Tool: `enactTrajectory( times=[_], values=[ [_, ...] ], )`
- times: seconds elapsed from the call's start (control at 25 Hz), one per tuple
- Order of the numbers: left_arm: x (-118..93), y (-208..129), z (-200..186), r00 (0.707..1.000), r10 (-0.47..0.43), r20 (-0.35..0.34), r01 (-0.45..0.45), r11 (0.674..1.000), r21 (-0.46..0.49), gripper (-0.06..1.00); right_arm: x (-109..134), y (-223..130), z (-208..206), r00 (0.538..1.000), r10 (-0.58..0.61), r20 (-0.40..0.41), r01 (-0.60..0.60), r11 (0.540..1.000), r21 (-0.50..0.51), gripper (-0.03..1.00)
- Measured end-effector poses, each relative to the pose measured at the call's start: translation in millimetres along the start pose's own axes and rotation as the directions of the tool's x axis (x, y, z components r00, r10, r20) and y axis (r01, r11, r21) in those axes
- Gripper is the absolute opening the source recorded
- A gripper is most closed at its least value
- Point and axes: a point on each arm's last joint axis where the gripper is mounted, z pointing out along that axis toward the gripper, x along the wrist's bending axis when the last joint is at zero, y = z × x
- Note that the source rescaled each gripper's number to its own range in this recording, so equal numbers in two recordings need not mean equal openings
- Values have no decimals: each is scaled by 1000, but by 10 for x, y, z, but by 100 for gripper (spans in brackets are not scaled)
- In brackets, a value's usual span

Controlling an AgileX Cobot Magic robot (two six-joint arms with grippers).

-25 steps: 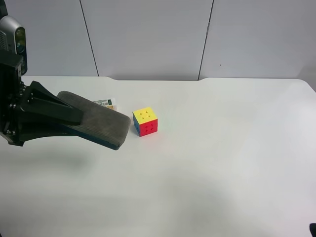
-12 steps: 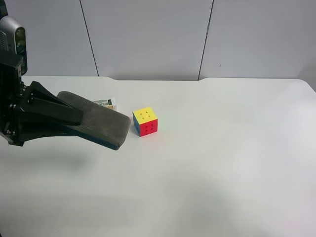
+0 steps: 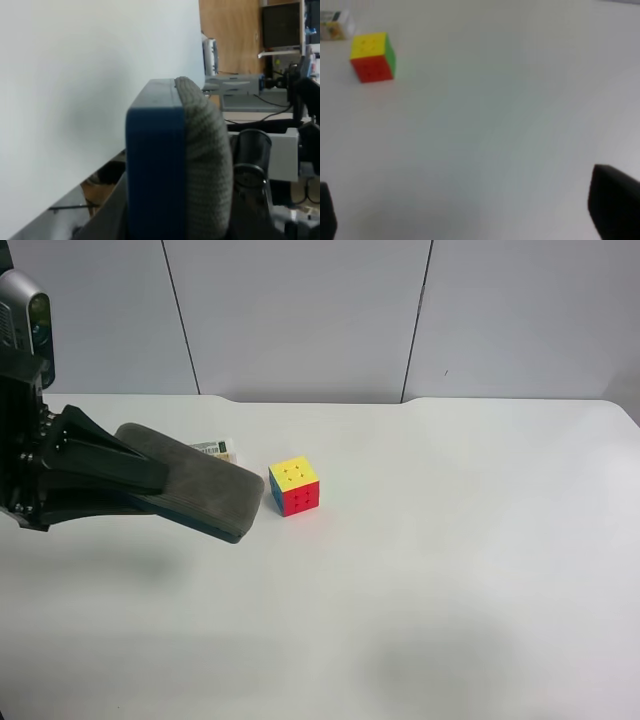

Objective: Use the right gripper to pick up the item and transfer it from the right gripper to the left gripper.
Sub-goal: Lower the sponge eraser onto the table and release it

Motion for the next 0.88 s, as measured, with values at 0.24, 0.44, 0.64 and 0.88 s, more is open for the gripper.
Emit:
enactTrajectory(
  times=[0.24, 0.44, 0.64, 0.88],
  values=[
    [42, 52, -2, 999, 5, -47, -8, 998, -57, 0, 4, -12, -19, 998, 30, 59, -29, 999, -16, 99],
    [131, 161, -24, 988, 29, -151, -55, 984, -171, 0, 4, -12, -19, 998, 30, 59, -29, 999, -16, 99],
    [198, 208, -15, 972, 109, -209, -148, 973, -179, 0, 4, -12, -19, 998, 30, 59, -29, 999, -16, 99],
    [467, 246, 146, 969, 98, -226, -117, 991, -70, 0, 4, -12, -19, 998, 30, 59, -29, 999, -16, 99]
  ],
)
